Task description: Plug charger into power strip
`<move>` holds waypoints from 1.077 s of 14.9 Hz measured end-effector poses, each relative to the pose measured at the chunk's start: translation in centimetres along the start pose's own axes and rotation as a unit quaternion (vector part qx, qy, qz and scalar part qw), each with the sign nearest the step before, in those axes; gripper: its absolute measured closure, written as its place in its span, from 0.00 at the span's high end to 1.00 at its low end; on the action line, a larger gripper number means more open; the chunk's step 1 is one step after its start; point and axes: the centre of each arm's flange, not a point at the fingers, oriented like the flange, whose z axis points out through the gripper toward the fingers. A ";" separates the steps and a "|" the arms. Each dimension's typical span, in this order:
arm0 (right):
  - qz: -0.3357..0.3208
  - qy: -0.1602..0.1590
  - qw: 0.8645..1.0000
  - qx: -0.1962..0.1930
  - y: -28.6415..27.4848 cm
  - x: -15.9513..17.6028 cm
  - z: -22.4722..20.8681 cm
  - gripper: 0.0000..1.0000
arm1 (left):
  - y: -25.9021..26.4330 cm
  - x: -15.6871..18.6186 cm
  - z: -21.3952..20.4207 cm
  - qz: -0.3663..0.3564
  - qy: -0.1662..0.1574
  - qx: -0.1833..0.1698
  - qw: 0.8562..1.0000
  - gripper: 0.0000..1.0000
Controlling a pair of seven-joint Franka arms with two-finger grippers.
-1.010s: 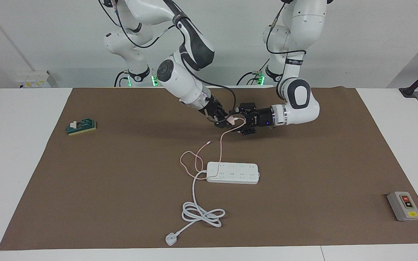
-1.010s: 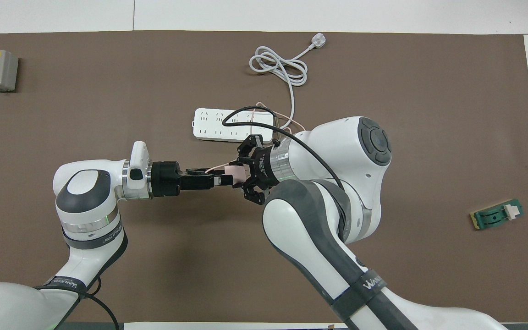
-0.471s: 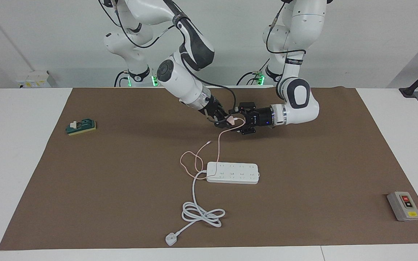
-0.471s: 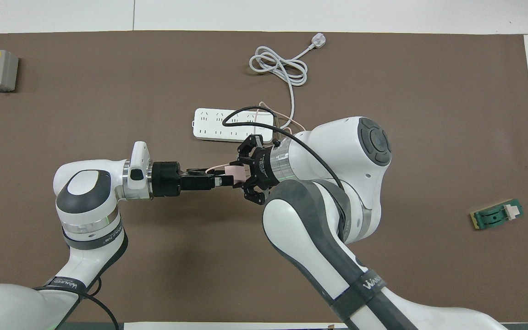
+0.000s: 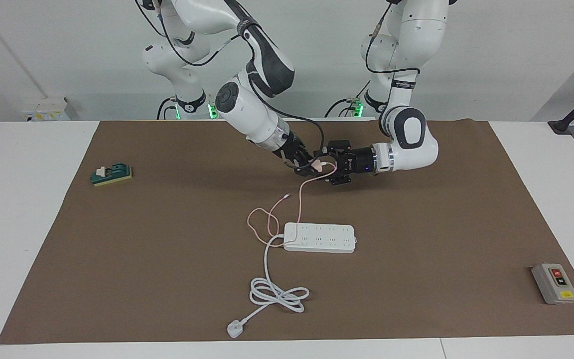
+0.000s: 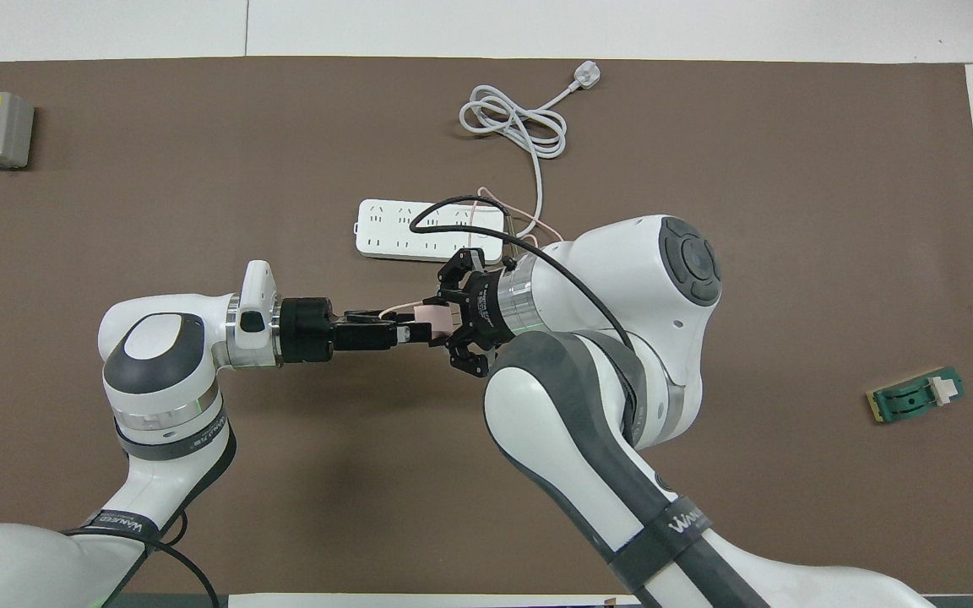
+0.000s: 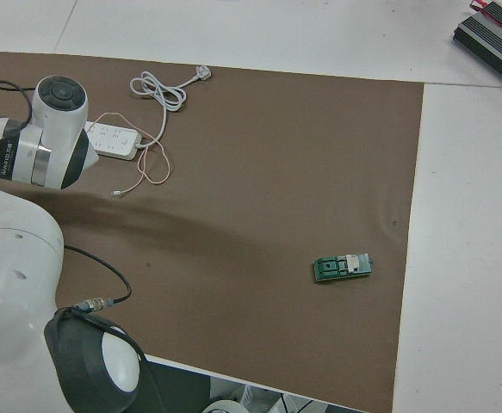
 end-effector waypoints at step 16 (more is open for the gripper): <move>-0.010 0.004 1.000 0.011 -0.1 -0.1 0.1 0.47 | 0.2 0.2 0.4 -0.007 0.013 -0.006 1.000 0.33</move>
